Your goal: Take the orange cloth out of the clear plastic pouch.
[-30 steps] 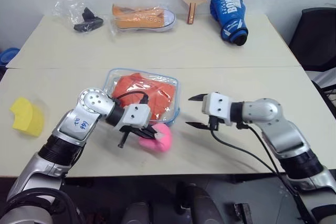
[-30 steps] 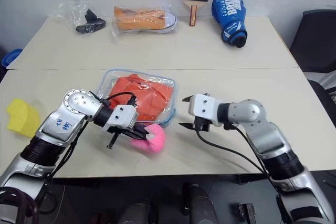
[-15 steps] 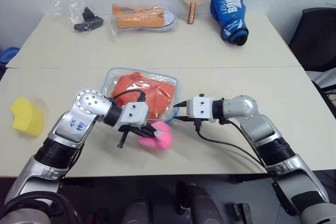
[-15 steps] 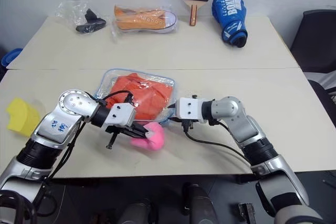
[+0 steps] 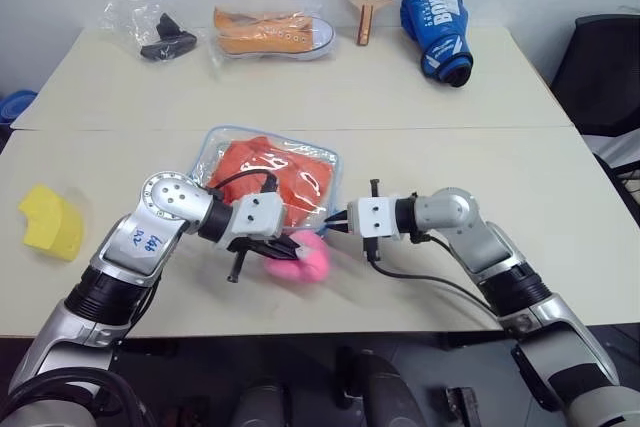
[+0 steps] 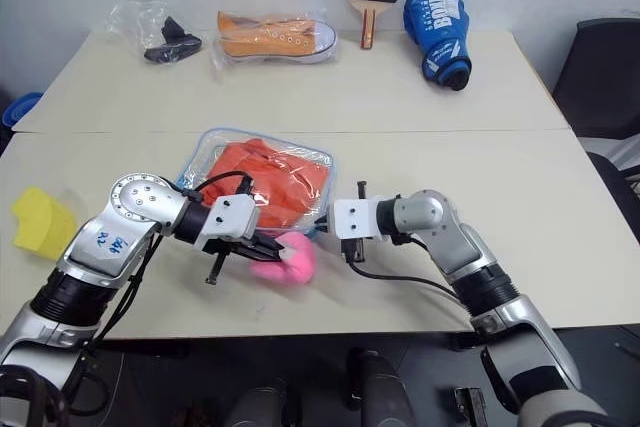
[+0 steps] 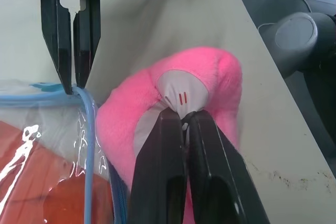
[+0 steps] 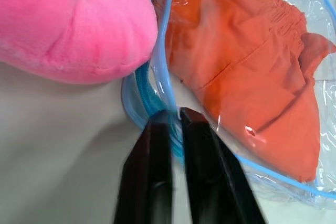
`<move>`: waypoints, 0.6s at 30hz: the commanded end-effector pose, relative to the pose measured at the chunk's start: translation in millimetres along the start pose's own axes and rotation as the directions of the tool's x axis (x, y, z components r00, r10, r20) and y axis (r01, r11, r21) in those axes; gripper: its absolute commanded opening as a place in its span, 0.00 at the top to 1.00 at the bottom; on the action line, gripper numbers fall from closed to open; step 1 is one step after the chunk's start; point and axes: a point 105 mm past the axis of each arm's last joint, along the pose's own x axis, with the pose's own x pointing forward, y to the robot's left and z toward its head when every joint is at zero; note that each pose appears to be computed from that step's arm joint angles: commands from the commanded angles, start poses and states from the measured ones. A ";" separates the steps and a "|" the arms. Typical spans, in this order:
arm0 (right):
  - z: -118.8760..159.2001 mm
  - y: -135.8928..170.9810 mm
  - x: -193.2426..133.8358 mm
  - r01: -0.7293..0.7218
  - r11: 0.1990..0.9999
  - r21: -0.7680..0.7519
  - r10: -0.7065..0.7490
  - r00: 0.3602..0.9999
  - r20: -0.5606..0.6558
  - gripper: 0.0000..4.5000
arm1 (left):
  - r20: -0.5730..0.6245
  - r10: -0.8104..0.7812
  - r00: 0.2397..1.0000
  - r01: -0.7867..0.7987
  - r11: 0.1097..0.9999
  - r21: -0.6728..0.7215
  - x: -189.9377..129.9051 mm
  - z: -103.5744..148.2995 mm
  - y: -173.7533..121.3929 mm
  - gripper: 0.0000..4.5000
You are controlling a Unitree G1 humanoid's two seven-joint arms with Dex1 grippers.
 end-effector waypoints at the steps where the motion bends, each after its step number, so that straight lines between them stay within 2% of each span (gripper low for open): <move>1: 10.5 -8.9 0.2 0.023 0.999 -0.043 -0.022 0.999 0.024 0.64 | 0.032 0.015 0.999 -0.015 0.999 0.029 -2.5 9.6 -0.8 1.00; 7: 12.2 -15.5 4.8 0.042 0.998 -0.041 -0.041 0.999 0.031 0.64 | 0.036 0.010 0.999 -0.011 1.000 0.028 -1.5 10.3 -1.6 1.00; 10: 14.5 -16.3 4.6 0.035 0.998 -0.048 -0.033 0.998 0.045 0.78 | 0.034 0.010 0.999 -0.011 1.000 0.027 -1.4 10.1 -2.1 1.00; 13: 16.2 -16.6 2.8 0.027 0.998 -0.056 -0.024 0.998 0.051 1.00 | 0.027 0.012 1.000 -0.012 1.000 0.019 -1.9 7.5 -3.2 1.00; 18: 13.8 -12.5 -6.7 0.008 0.997 -0.079 -0.005 0.999 0.037 1.00 | 0.006 0.065 0.998 -0.065 0.997 -0.031 -13.8 -4.6 -2.5 1.00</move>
